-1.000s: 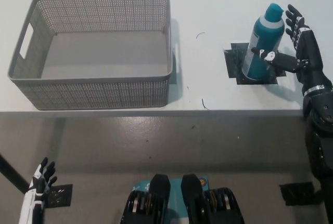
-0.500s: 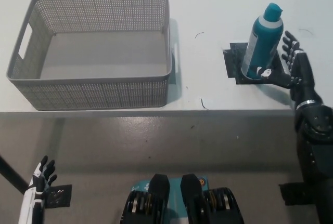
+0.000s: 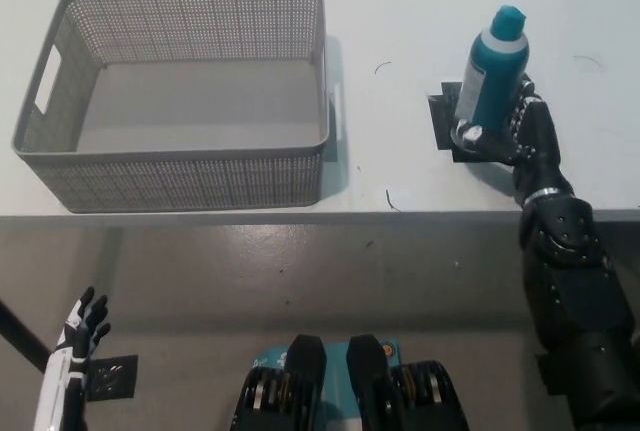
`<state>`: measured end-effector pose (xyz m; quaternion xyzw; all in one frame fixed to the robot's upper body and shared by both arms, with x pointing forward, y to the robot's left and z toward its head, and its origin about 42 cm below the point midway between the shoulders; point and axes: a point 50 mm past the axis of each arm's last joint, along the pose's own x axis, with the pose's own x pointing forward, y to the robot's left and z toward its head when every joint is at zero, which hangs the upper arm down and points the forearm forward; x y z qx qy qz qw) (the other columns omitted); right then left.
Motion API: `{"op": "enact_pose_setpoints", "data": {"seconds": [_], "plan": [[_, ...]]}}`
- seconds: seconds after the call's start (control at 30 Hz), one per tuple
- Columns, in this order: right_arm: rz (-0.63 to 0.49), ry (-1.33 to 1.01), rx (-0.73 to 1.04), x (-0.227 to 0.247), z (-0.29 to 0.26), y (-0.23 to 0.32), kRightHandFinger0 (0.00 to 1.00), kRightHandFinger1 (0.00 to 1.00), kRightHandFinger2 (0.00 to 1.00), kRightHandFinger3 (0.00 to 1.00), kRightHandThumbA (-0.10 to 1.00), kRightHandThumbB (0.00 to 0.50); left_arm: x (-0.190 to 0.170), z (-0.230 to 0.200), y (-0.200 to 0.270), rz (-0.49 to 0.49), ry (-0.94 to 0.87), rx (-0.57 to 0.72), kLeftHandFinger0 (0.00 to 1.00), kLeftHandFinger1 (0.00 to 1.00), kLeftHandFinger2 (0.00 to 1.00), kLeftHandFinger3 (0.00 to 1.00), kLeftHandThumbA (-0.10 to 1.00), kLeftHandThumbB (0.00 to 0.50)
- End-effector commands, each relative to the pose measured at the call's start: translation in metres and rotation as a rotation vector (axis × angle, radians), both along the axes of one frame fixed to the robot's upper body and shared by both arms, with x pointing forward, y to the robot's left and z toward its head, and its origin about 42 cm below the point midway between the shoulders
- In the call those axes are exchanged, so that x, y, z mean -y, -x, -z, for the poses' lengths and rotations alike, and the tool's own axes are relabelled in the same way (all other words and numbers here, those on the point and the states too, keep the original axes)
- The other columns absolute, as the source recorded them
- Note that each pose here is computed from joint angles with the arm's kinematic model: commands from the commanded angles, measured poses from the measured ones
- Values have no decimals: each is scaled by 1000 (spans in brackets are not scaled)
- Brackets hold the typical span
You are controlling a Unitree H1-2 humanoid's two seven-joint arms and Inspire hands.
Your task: Use the right hand to pick up an air purifying spray and put it inside a container
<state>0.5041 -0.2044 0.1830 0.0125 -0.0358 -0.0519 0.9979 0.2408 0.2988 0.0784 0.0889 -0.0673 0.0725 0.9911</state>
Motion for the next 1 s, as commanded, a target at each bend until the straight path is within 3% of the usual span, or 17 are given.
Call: {"op": "enact_pose_setpoints", "data": {"seconds": [0.0,0.03,0.07,0.13,0.3,0.47,0.6,0.73,0.97], "plan": [[237,-128,203,-20,-56,-15,718,643,597,534,-99,337,-2,-12,-3,22,-31,31,1000,1000,1000,1000,995,100],[227,-136,246,-22,-60,-15,576,504,505,485,-100,338,-3,-12,-2,22,-38,23,1000,1000,1000,1000,1000,104],[226,-138,249,-24,-60,-15,542,468,476,461,-100,337,-4,-12,-2,22,-40,22,1000,1000,1000,1000,1000,103],[231,-126,277,-21,-66,-15,607,468,491,471,-100,330,-4,-13,-5,27,-34,22,1000,1000,1000,1000,1000,78],[267,-179,302,-15,-64,-10,465,459,507,491,-100,315,-4,-12,-4,36,-44,22,1000,1000,1000,1000,1000,94],[283,-268,289,-8,-67,-6,483,500,571,514,-100,300,-4,-11,-2,38,-43,14,1000,1000,1000,1000,1000,91],[307,-314,306,2,-74,-6,468,470,548,519,-100,308,-5,-9,1,31,-51,2,1000,1000,1000,1000,1000,83],[298,-349,364,5,-103,-4,504,501,563,515,-100,317,-6,-8,1,34,-45,14,1000,1000,1000,1000,1000,64],[146,-341,589,-21,-187,0,439,457,499,469,-100,328,-6,-7,0,31,-47,16,1000,1000,1000,1000,968,78]]}}
